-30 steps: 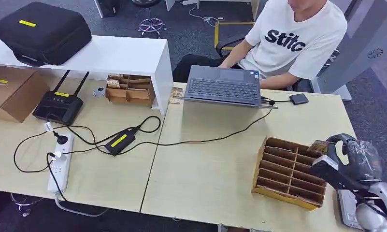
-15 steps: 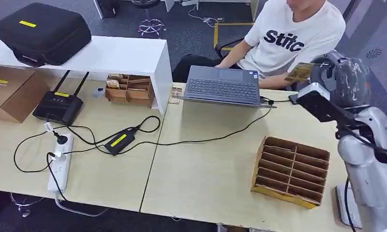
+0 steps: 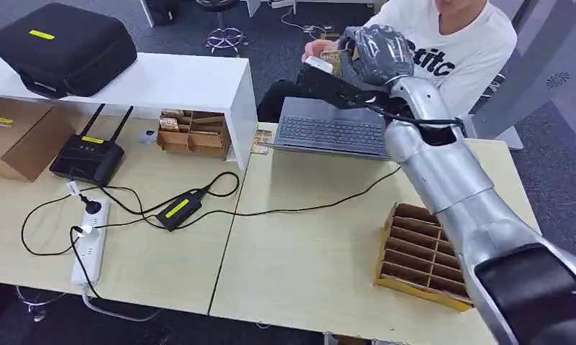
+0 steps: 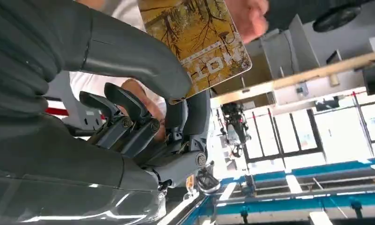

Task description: Pass the card to the sensor for recognition and then transmit it.

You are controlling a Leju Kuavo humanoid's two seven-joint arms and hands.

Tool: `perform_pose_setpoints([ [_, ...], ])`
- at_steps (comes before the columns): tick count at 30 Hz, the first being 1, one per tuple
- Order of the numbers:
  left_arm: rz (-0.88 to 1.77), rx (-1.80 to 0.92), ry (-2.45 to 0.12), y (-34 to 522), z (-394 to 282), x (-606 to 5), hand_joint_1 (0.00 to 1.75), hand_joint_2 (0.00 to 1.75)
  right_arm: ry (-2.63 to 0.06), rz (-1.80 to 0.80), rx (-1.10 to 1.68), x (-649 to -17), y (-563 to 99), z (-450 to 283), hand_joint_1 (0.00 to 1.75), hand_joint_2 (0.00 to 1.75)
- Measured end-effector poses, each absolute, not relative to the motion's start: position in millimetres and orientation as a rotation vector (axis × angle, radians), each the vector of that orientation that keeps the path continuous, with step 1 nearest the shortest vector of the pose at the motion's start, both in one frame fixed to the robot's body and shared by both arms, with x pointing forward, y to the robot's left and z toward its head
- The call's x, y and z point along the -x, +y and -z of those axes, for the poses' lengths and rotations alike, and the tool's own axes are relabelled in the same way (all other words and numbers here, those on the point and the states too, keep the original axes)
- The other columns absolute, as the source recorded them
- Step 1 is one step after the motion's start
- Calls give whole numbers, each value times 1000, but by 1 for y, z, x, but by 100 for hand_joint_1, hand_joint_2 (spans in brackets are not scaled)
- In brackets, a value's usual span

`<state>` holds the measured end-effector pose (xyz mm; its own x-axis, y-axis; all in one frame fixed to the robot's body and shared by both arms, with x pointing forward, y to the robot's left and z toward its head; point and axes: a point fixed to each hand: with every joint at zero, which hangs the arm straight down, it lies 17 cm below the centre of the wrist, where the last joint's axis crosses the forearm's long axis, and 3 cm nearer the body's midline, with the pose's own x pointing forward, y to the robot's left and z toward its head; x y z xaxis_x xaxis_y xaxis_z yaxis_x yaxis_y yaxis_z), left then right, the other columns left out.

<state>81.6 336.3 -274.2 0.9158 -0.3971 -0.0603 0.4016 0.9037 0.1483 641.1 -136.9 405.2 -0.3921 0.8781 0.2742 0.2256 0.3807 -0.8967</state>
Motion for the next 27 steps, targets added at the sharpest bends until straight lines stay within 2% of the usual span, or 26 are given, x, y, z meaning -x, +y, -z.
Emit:
perform_pose_setpoints([
  [17, 425, -157, 24, 331, 273, -90, 0, 175, -1709, -1127, 958, -652, -126, -354, 175, 175],
  [18, 426, -158, 24, 331, 273, -90, 0, 175, -1702, -1129, 958, -652, -126, -352, 145, 175],
  [19, 426, -158, 24, 331, 273, -90, 0, 175, -1697, -1131, 958, -652, -127, -350, 19, 175],
  [20, 426, -158, 24, 331, 273, -90, 0, 175, -1693, -1133, 958, -653, -128, -348, 0, 175],
  [24, 426, -158, 23, 331, 273, -90, 0, 175, -1682, -1146, 933, -653, -127, -341, 0, 175],
  [27, 417, -156, 21, 330, 273, -90, 0, 175, -1713, -1141, 798, -648, -120, -328, 0, 175],
])
